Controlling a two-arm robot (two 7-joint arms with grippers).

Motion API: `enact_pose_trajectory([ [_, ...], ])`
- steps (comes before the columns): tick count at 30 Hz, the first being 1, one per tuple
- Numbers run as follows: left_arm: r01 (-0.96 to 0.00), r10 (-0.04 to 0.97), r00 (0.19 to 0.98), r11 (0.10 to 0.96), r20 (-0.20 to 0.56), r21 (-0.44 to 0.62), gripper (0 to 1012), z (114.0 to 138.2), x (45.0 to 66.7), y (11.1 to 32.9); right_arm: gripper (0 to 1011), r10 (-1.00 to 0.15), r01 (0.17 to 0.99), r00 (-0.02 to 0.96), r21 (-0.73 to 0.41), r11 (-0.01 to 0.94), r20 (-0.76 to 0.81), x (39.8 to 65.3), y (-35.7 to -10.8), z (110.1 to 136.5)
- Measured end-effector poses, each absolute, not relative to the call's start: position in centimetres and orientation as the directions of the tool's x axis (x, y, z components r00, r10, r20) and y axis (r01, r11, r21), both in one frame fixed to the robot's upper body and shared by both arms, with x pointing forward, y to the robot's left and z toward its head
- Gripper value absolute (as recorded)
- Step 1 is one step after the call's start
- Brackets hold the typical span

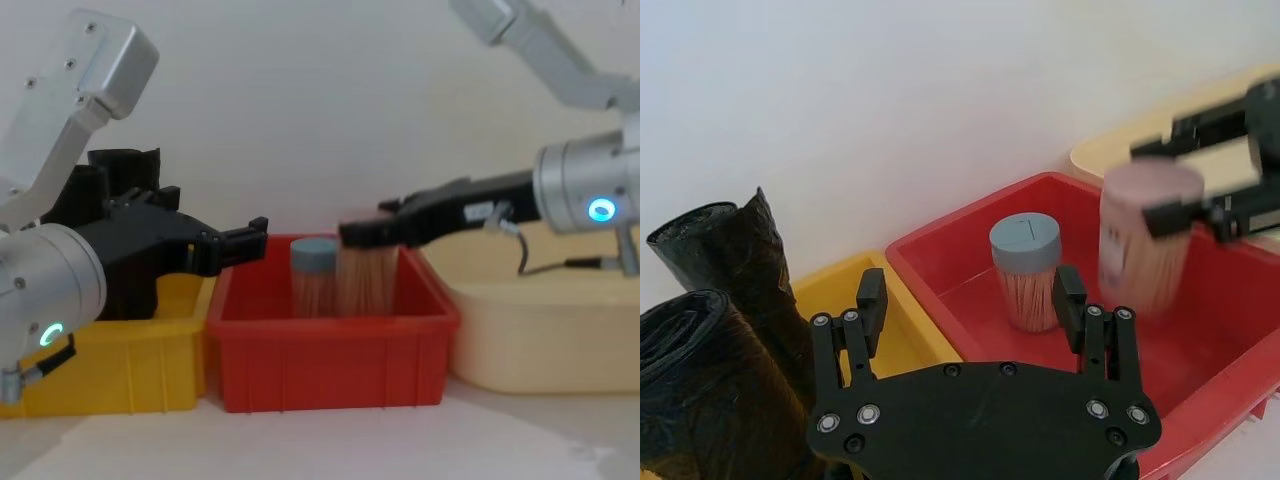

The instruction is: Pick up the garbage bag with the one hand and transfer it to the other hand.

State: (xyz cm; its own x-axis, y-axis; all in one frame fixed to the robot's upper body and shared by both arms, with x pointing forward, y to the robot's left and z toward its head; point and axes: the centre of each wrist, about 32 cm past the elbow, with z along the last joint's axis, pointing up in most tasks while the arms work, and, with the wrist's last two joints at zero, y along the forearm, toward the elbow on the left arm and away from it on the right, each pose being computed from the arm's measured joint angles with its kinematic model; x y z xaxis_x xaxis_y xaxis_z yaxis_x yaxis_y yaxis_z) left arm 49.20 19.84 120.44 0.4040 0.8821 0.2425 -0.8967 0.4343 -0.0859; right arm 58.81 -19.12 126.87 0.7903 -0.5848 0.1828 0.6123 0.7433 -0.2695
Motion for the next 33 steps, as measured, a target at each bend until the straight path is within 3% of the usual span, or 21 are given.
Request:
enact_pose_trajectory([
  [17, -0.897, 0.882, 0.404, 0.434, 0.243, -0.086, 1000, 120.4, 49.2, 19.8, 666, -0.721, 0.756, 0.648, -0.097, 0.647, 0.244, 58.7, -23.5, 132.0],
  [25, -0.897, 0.882, 0.404, 0.434, 0.242, -0.086, 1000, 120.4, 49.2, 19.8, 666, -0.748, 0.783, 0.620, -0.130, 0.608, 0.236, 58.5, -25.4, 132.5],
  [33, -0.897, 0.882, 0.404, 0.434, 0.242, -0.086, 1000, 120.4, 49.2, 19.8, 666, -0.729, 0.761, 0.649, -0.221, 0.610, 0.220, 58.5, -26.1, 131.8],
])
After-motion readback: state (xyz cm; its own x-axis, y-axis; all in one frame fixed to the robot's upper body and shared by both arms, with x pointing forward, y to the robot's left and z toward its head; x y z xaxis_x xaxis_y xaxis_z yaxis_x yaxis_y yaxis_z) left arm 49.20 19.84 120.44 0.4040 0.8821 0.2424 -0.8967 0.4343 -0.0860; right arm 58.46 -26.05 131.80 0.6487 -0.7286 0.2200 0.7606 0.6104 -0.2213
